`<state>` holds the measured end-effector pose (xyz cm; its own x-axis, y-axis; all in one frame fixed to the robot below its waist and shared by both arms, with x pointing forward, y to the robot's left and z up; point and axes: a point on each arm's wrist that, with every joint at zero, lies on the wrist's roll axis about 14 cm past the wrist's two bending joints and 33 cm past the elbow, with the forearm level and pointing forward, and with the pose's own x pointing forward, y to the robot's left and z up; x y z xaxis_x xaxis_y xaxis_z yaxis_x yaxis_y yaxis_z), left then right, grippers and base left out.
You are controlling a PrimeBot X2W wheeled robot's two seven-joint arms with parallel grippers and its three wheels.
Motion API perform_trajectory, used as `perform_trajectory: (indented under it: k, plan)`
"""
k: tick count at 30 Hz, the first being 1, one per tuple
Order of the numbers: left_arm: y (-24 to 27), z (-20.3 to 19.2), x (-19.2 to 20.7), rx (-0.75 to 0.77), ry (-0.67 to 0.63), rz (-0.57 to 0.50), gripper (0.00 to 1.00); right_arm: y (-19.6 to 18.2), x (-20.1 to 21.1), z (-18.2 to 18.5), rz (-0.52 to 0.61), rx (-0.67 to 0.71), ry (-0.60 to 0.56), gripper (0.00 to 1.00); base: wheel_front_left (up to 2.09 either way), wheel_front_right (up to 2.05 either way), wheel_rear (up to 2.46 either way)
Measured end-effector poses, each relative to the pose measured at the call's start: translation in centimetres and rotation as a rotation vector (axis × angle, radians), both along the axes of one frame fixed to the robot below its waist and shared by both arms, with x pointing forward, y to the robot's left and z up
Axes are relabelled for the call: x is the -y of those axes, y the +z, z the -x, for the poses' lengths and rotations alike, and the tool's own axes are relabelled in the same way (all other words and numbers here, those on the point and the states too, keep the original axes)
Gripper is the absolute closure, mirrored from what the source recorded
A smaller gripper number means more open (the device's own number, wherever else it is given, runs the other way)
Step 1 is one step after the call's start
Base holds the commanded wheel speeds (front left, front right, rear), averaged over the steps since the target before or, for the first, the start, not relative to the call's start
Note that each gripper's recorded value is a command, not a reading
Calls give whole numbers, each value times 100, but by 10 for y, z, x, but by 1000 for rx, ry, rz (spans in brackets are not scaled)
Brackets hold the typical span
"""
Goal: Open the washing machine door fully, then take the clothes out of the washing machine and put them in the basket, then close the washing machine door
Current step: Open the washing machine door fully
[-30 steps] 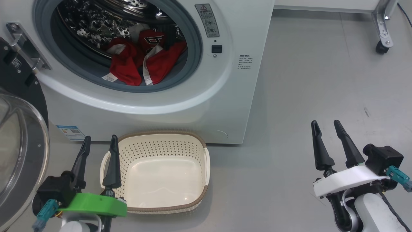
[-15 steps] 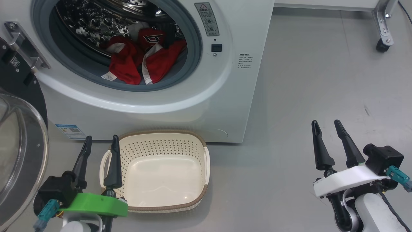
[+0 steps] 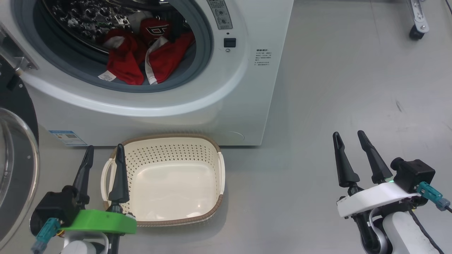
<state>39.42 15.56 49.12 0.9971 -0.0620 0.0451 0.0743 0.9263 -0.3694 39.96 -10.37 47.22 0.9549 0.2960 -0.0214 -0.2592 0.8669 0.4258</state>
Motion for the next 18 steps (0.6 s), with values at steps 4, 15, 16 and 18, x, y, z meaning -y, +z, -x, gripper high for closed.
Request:
perform_trajectory:
  k: [4, 15, 16, 18]
  plan:
    - [-8, -8, 0, -21, -1, -25, 0, -9, 2, 0, 0, -25, -8, 0, 0, 0, 0]
    - [-25, -60, -3, -72, -9, -155, 0, -28, 16, -14, -8, -70, -59, 0, 0, 0, 0]
    - [-27, -73, 0, -75, -26, -179, 0, -33, 19, -15, -8, -82, -70, 0, 0, 0, 0]
    - [-30, -87, 2, -79, -39, -207, 0, -37, 23, -17, -6, -92, -85, 0, 0, 0, 0]
